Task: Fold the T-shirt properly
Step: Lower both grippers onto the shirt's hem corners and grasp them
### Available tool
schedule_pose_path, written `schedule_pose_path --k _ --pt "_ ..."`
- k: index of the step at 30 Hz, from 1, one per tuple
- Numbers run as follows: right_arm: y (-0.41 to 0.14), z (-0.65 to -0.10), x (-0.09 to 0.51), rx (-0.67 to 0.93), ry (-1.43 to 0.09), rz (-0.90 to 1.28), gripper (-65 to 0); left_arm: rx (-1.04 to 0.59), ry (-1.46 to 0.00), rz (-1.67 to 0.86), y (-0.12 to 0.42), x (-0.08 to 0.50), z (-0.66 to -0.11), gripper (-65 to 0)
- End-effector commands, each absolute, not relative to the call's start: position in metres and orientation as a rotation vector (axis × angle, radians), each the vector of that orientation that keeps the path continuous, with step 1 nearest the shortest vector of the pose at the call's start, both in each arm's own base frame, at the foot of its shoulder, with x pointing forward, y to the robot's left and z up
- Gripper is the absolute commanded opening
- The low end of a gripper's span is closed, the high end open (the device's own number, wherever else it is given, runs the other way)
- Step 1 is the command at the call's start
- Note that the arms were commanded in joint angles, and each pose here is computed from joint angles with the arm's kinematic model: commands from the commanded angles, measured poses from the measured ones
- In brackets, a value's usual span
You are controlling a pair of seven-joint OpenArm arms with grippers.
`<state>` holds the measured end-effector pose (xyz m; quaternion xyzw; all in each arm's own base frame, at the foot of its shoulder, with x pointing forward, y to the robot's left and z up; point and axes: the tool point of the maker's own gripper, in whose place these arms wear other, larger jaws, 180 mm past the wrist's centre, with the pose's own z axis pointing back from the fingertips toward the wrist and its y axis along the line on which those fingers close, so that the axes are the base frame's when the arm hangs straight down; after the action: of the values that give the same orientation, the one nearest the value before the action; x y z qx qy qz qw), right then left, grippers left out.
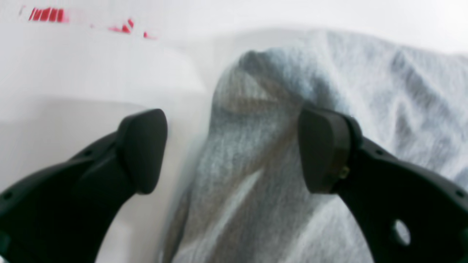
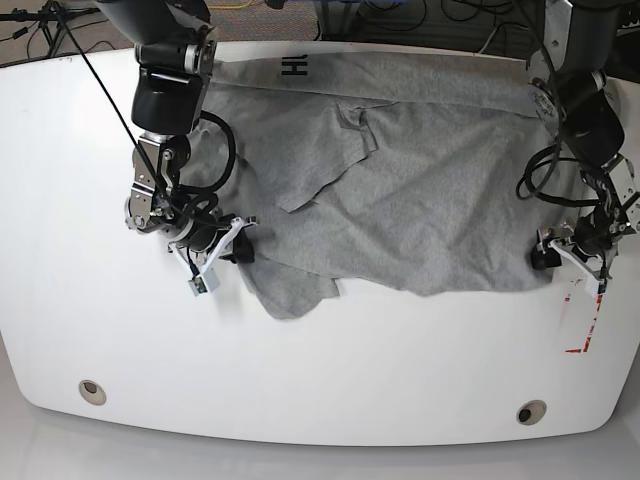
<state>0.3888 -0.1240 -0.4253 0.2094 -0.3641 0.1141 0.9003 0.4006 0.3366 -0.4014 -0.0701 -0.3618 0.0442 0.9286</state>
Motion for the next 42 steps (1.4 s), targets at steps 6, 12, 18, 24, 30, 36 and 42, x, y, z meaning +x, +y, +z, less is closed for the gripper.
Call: schedule_pose_path --k 6,12,18,24,30,36,42 --pt "-0.124 -0.416 0.394 0.405 -0.766 0.276 -63.4 -0.158 -0.797 0.088 0.333 0.417 -0.385 -14.6" --pt "-0.118 -0.422 0.387 0.404 -0.744 0.306 -63.4 -0.162 -0.795 0.086 0.329 0.417 -0.387 -44.7" --pt "-0.119 -0.416 0.387 0.393 -0.767 0.315 -63.4 -0.158 -0.793 0.077 0.33 0.417 -0.387 -60.3" --pt "-0.119 -0.415 0.386 0.39 -0.77 0.319 -63.4 -0.125 -0.791 0.059 0.345 0.414 -0.38 -65.0" --pt "-0.12 -0.416 0.384 0.387 -0.767 0.319 -63.4 -0.093 -0.826 0.049 0.354 0.417 -0.366 -65.0" --pt "-0.123 -0.404 0.386 0.356 -0.782 0.347 -63.6 0.0 -0.872 0.0 0.364 0.409 -0.346 -65.0" --pt "-0.129 -0.386 0.393 0.317 -0.815 0.374 -63.6 0.059 -0.862 -0.048 0.364 0.402 -0.332 -65.0"
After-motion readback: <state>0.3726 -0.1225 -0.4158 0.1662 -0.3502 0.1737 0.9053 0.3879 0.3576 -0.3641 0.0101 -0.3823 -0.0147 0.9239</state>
